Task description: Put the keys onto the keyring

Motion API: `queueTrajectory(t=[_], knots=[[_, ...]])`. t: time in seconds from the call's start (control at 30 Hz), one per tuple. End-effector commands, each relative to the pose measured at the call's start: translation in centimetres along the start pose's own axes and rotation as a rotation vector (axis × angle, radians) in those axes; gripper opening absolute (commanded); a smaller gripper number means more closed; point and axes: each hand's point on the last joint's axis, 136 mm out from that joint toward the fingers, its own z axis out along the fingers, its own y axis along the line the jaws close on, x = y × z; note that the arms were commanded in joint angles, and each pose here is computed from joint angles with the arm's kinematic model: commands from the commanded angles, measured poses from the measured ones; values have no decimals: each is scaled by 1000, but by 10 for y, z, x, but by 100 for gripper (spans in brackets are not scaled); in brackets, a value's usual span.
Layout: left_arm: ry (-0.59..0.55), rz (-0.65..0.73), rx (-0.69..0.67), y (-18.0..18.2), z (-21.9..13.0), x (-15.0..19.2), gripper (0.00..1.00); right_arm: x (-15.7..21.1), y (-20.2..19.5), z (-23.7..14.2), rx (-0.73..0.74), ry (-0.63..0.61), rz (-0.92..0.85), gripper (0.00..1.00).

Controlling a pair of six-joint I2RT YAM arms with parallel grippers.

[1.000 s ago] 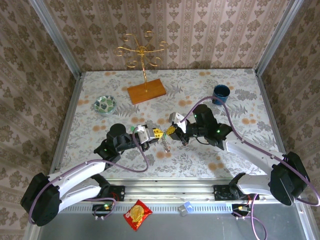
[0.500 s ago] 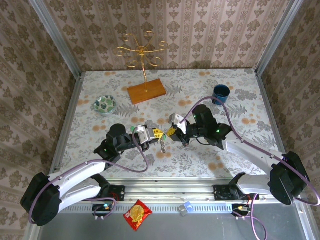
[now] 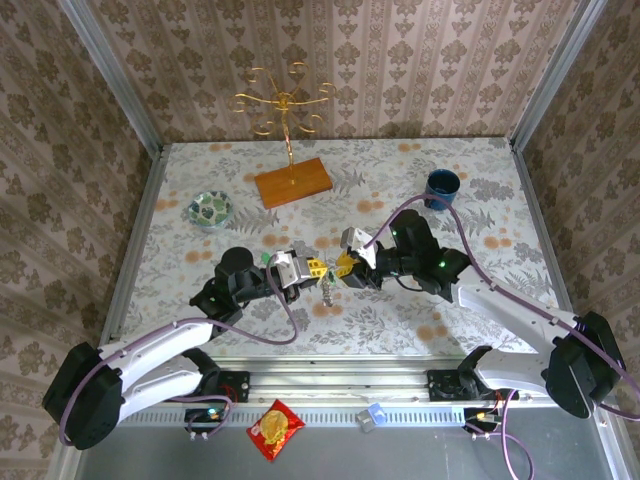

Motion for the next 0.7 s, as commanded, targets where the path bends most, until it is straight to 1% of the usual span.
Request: queueTrajectory(t=[0.0,0.1,0.37,0.57,0.67], knots=[[-70,16,14,0,0,-20,0,-17,2,3,-24,-44,-22,28],[-70,19,12,0,0,-21,0,-12,1,4,-18,-25,-18,28],[-70,28,6,1,0,-21,0,24,-6,0,51,91,0,28],[-71,30,8,1,0,-21,0,9,8,-9,-1,37,13,30],[-72,31,11,0,0,-21,0,4,10,-10,-14,29,16,31]])
